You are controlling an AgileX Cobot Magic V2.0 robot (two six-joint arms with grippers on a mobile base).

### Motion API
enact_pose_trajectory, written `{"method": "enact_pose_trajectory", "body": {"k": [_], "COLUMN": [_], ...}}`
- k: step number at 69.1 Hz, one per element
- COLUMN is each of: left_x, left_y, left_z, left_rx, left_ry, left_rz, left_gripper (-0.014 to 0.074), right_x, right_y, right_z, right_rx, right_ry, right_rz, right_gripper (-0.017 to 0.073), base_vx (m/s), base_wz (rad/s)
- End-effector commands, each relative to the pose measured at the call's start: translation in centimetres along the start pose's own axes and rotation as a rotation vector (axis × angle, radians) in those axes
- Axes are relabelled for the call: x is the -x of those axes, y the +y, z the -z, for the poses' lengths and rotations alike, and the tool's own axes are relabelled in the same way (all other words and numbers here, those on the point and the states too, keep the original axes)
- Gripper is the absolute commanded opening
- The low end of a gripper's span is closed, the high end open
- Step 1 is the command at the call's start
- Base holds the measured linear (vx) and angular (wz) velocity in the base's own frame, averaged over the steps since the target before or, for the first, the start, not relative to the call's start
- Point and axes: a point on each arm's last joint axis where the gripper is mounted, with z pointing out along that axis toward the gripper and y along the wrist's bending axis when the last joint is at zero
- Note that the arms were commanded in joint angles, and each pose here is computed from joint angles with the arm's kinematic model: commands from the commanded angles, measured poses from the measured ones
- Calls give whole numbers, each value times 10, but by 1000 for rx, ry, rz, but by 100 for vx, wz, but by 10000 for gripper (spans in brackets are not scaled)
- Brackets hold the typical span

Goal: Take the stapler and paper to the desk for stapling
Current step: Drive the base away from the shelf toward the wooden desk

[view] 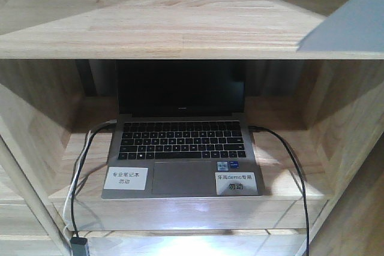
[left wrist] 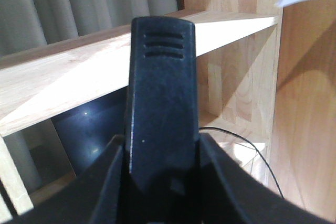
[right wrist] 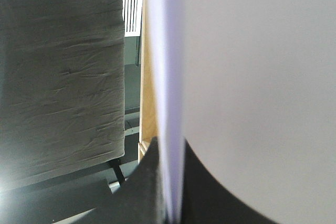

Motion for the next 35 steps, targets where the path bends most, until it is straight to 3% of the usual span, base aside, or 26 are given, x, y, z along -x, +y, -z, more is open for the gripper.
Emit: {"method": "enact_pose_trajectory", "body": {"k": [1, 35], "left_x": [18, 18], "left_y": [2, 2], "left_z": [2, 2], "left_rx": [4, 4], "left_ry": [-136, -136], "left_rz": [4, 4], "left_gripper": [-6, -6], "right_x": [3, 3], "right_y": [6, 6], "right_z": [-5, -5], "right_rx": [41, 43], "right_ry": [-19, -22], "right_rz": [22, 22], "right_gripper": [-6, -7], "base_vx": [0, -3], "base_wz": [0, 12]}}
